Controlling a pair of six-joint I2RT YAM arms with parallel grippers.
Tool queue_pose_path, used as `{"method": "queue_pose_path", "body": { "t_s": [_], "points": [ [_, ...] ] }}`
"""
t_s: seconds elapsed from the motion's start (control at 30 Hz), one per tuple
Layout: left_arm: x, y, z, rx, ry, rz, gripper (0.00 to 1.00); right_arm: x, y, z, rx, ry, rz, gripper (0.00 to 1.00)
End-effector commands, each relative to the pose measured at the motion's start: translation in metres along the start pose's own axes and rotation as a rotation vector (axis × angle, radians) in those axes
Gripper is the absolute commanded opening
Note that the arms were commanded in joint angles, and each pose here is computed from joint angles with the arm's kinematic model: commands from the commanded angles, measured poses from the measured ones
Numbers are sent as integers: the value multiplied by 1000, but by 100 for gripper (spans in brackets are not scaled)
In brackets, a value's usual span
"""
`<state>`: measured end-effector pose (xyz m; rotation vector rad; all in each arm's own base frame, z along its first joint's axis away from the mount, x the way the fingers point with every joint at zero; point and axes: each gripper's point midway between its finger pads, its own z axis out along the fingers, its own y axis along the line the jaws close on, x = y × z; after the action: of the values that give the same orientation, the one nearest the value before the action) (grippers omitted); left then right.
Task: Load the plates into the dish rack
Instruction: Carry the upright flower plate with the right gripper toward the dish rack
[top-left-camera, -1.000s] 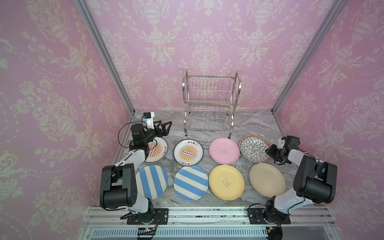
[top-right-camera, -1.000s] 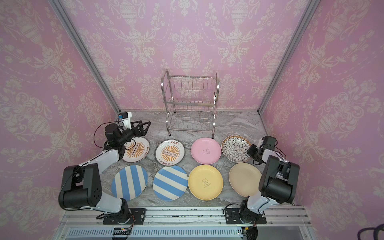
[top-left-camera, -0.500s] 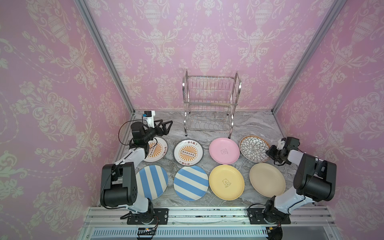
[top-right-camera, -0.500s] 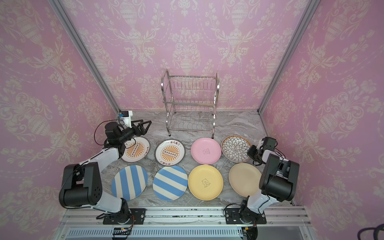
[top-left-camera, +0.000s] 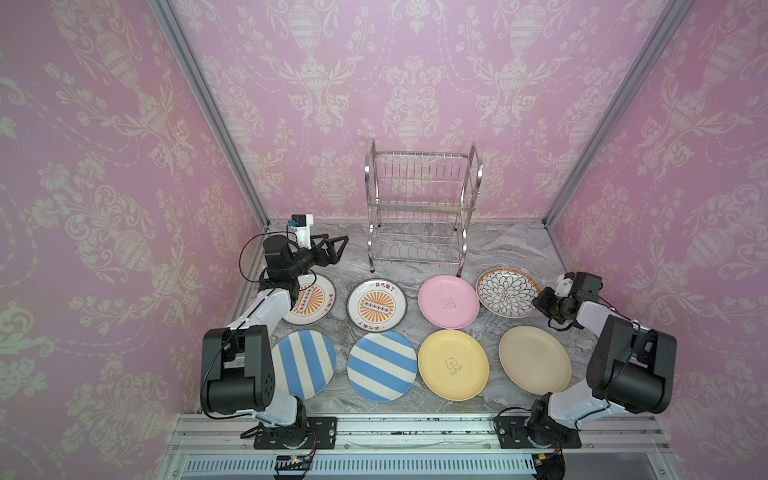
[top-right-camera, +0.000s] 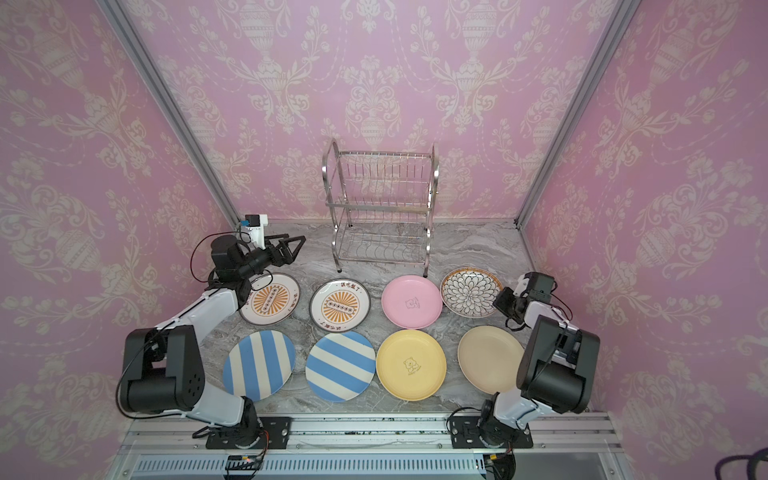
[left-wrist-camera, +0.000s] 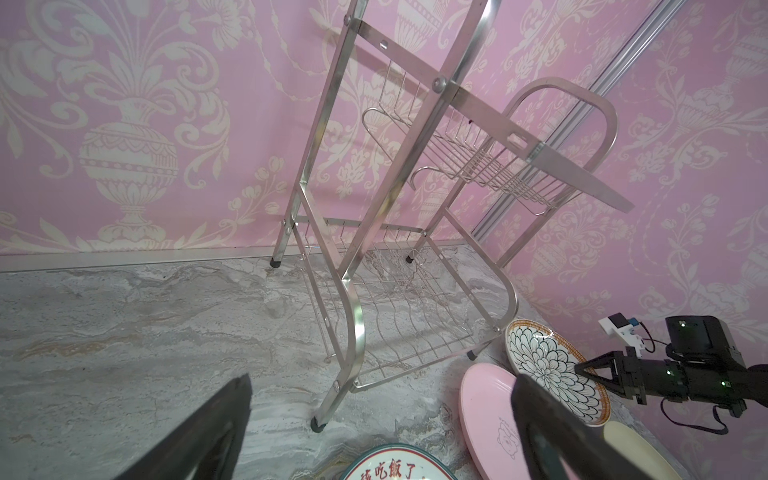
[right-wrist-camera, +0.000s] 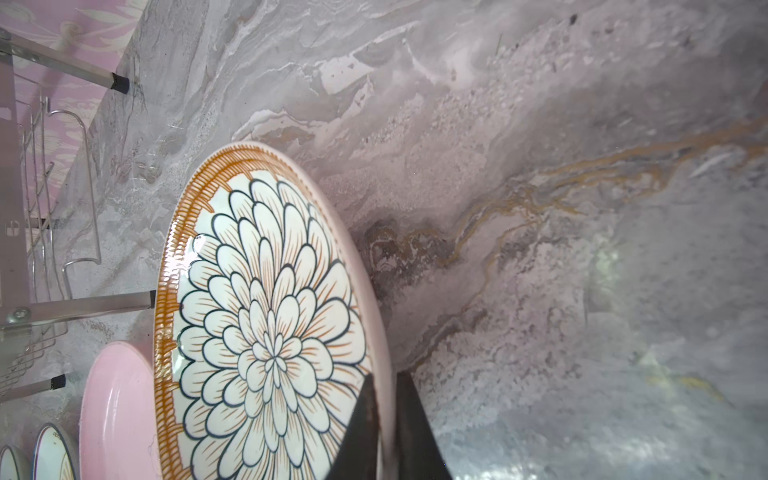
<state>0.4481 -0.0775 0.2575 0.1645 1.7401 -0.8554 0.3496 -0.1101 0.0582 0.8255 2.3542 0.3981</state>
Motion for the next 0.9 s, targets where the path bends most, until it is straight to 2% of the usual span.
{"method": "queue_pose_path", "body": {
  "t_s": [0.0,0.17,0.37,0.53,0.73,0.87],
  "points": [
    [-12,-9,8,36,-3,36,99,-14,-1,-18,61,-33,-27,0],
    [-42,-5,21,41,-52,46,99,-31,8,-50,101,-80,-64,0],
    [-66,-10,53,198,-83,41,99,-53,33,-107,102,-177,-110,0],
    [-57,-13,78,279,-41,64,99,-58,57,-150,70,-212,-153,0],
    [-32,-8,109,236,59,127,99,-55,85,-185,-14,-246,-174,0],
    [-25,-15,117,266,76,149,99,-53,116,-207,-80,-276,-257,0]
  ]
}}
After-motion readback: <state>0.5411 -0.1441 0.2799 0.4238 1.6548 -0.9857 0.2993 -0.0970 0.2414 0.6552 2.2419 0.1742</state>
